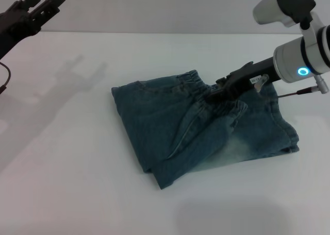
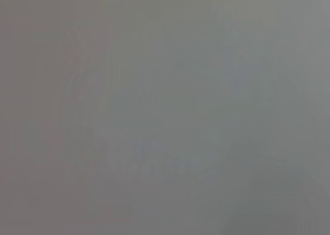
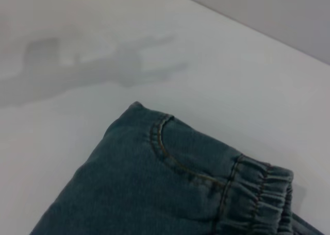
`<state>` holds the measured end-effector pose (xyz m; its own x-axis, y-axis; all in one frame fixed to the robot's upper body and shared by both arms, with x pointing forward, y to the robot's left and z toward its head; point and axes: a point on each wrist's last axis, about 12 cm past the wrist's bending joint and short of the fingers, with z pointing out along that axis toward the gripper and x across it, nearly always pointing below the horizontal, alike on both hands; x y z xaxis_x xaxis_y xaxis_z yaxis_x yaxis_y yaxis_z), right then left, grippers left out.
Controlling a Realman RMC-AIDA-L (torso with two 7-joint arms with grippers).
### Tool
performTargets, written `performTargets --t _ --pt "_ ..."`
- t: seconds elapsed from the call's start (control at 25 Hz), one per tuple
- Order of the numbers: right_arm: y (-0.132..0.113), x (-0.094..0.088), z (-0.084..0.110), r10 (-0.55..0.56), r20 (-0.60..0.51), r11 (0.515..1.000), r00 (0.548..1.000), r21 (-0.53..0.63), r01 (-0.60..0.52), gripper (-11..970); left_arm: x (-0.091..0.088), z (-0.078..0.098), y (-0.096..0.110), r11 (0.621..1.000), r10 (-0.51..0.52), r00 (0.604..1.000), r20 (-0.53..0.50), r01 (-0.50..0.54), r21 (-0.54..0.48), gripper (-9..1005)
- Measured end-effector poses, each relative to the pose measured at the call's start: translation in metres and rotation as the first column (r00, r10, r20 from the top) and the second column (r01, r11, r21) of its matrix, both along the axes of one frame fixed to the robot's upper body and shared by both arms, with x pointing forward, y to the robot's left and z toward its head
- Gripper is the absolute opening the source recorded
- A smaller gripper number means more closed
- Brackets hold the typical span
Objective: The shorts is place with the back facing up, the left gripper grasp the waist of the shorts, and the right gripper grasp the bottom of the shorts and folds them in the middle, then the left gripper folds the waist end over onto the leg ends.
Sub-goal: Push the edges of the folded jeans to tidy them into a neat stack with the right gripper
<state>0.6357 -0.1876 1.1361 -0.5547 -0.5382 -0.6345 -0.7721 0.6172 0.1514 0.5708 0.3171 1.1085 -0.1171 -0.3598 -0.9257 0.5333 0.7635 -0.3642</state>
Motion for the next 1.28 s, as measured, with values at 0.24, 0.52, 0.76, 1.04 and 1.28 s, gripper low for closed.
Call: performTargets --t 0.24,0.52,0.76,1.04,1.28 --pt "0.006 0.000 -0.007 0.003 -0.013 1.000 1.000 0.000 -0.003 575 0.001 -0.001 0.001 1.000 0.010 1.000 -0.006 -0.010 0.004 844" --pt "0.008 0.000 -0.010 0.001 -0.015 1.000 1.000 -0.003 -0.001 575 0.001 -0.001 0.003 1.000 0.021 1.000 -0.011 -0.021 0.005 843" --pt "0.014 -0.005 -0.011 0.019 -0.034 0.999 0.999 0.034 -0.017 574 0.000 -0.004 0.004 1.000 0.031 0.999 -0.017 -0.031 0.003 844" --pt "0.016 -0.008 -0.012 0.037 -0.055 0.998 0.998 0.044 -0.034 554 -0.001 -0.005 0.005 0.999 0.034 0.999 -0.016 -0.034 0.006 844" --pt "0.014 -0.014 -0.014 0.063 -0.077 0.997 0.995 0.048 -0.059 510 -0.002 -0.006 0.005 0.999 0.035 0.999 -0.018 -0.034 0.004 844"
